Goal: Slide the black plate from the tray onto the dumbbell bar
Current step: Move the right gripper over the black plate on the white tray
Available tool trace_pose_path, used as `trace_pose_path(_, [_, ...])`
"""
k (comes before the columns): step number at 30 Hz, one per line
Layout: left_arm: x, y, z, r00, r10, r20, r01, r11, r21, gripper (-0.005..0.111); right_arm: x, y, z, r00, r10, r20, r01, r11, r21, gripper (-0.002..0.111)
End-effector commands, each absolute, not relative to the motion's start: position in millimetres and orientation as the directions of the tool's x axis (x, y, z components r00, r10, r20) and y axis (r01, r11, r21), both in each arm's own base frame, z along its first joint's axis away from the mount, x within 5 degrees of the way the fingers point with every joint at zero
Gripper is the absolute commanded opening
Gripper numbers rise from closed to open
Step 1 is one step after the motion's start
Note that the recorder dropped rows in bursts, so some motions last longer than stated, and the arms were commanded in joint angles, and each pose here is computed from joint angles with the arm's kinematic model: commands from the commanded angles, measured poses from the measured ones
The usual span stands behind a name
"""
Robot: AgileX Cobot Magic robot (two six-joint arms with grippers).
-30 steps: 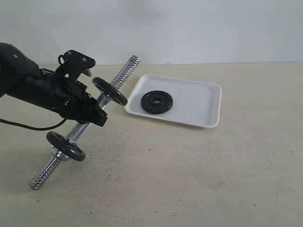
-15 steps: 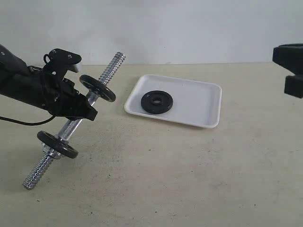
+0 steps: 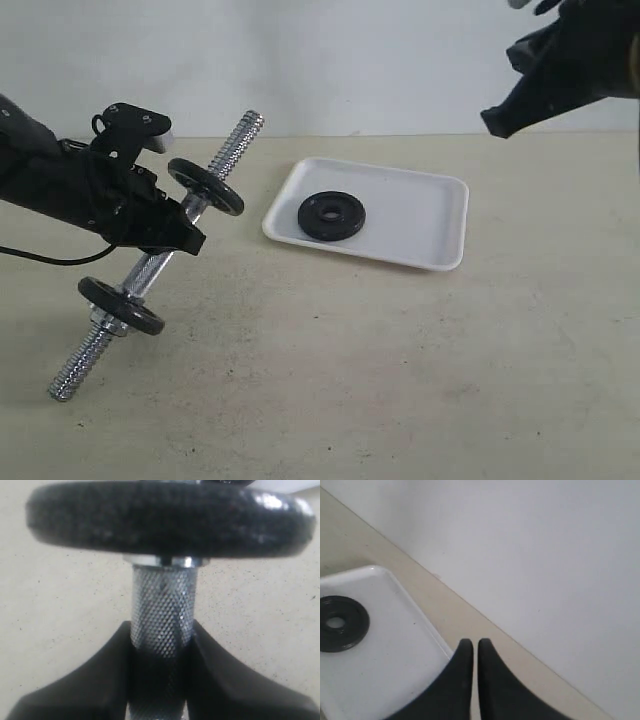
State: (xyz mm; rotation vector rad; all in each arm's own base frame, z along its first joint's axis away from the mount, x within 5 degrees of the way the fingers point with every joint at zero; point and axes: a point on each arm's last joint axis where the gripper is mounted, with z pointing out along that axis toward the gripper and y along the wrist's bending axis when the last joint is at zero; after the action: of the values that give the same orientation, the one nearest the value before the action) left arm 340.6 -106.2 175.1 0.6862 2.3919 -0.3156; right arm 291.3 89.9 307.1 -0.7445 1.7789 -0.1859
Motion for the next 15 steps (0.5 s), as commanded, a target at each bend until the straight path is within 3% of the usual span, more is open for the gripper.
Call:
trace_pose_path(1, [348, -105, 209, -0.614, 0.315, -0.724, 0.489, 0.872, -0.035, 0.004, 307, 111, 293, -0.221, -0.561, -0.797, -0.353, 0.808, -0.471, 0.001])
trace_pose_path(5, [348, -105, 209, -0.614, 0.315, -0.724, 0.489, 0.872, -0.035, 0.004, 321, 122, 262, -0.390, -0.461, -0.797, -0.352, 0.875, -0.333, 0.001])
trace_pose_path(8, [348, -105, 209, -0.614, 0.315, -0.723, 0.490, 0.871, -0.037, 0.004, 331, 125, 238, -0.520, -0.473, -0.711, -0.362, 0.876, -0.318, 0.001])
trace_pose_path(12, [348, -105, 209, -0.614, 0.315, -0.723, 0.490, 0.871, -0.036, 0.004, 341, 131, 219, -0.724, -0.552, -0.414, -0.478, 0.834, -0.276, 0.001])
trace_pose_path(15, [348, -105, 209, -0.614, 0.315, -0.724, 0.489, 0.872, -0.035, 0.004, 352, 146, 221, -0.773, -0.531, -0.347, -0.510, 0.846, -0.158, 0.001])
